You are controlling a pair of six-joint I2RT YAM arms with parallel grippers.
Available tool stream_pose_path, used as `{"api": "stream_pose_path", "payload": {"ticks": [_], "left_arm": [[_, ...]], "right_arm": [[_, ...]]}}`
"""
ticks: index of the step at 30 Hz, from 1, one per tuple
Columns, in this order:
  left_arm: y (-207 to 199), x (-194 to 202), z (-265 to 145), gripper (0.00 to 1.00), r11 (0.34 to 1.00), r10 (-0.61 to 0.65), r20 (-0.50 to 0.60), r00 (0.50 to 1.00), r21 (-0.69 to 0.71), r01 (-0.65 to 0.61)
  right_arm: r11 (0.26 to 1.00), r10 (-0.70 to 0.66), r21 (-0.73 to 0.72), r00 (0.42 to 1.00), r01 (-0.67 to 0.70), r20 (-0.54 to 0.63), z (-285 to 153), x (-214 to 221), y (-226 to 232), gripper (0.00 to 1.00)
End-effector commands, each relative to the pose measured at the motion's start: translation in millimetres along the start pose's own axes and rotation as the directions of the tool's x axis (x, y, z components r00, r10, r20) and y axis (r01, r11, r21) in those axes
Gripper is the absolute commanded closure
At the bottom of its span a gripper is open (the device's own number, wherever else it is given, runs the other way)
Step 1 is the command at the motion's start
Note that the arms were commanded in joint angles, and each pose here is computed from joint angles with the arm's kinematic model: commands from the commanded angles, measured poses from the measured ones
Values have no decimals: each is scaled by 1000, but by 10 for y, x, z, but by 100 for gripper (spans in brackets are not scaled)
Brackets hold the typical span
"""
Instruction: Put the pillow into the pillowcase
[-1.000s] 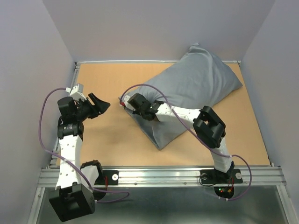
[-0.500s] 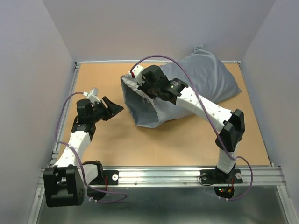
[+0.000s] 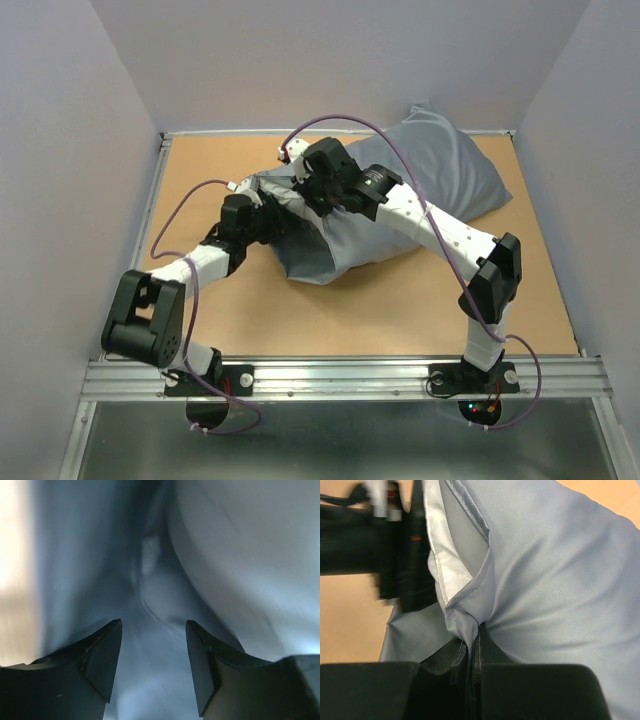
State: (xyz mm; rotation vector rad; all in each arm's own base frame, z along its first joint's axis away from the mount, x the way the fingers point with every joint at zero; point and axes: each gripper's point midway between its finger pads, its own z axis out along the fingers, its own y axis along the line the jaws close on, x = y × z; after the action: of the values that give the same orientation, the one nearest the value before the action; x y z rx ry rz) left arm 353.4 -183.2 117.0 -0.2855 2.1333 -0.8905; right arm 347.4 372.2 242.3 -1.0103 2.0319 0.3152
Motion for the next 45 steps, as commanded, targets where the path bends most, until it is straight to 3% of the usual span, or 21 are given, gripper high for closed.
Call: {"api": "stream_pose_path", "payload": {"ticks": [1, 7, 10, 14, 18, 19, 25, 30, 31, 34, 35, 39, 40, 45], "left_arm": [[151, -347, 311, 35, 989, 72, 125, 990, -137, -54], [104, -234, 812, 35, 976, 120, 48, 992, -190, -109], [-110, -4, 930, 38, 996, 72, -17, 997, -46, -73], [-272, 142, 843, 36, 999, 39, -57, 998, 30, -38], [-205, 88, 866, 32, 991, 105, -23, 994, -79, -106], [3, 238, 919, 32, 979, 114, -85, 990, -160, -127], [153, 335, 1144, 42, 929, 199, -120, 973, -293, -226], [285, 410, 1136, 67, 889, 278, -189, 942, -321, -326], [362, 460, 1108, 71, 876, 284, -218, 934, -337, -345], [546, 472, 973, 96, 830, 324, -292, 900, -369, -418], [644, 393, 913, 100, 826, 308, -293, 905, -389, -408], [770, 172, 580, 100, 811, 324, -306, 895, -397, -429], [754, -60, 458, 100, 817, 328, -255, 910, -407, -409], [719, -411, 92, 100, 813, 384, -194, 903, -392, -430]], "right_arm": [[989, 106, -122, 981, -87, 160, -250, -557, 169, 99], [966, 200, -196, 966, -167, 163, -195, -686, 216, 100], [955, 249, -211, 947, -207, 201, -217, -885, 108, 99], [952, 271, -208, 938, -226, 218, -208, -964, 14, 100], [924, 326, -276, 923, -265, 206, -318, -981, 50, 99], [916, 337, -298, 918, -269, 208, -377, -1008, 72, 100], [845, 438, -445, 861, -296, 259, -923, -1322, 150, 99], [797, 536, -494, 783, -346, 316, -1281, -1542, -117, 99], [793, 546, -492, 777, -359, 312, -1288, -1522, -159, 99], [802, 546, -451, 787, -391, 287, -1180, -1306, -297, 99], [809, 539, -439, 790, -390, 293, -1225, -1258, -312, 99], [844, 494, -359, 838, -398, 234, -989, -766, -364, 99], [852, 483, -342, 847, -396, 222, -937, -665, -368, 99], [876, 445, -270, 886, -400, 130, -578, -64, -366, 99]]}}
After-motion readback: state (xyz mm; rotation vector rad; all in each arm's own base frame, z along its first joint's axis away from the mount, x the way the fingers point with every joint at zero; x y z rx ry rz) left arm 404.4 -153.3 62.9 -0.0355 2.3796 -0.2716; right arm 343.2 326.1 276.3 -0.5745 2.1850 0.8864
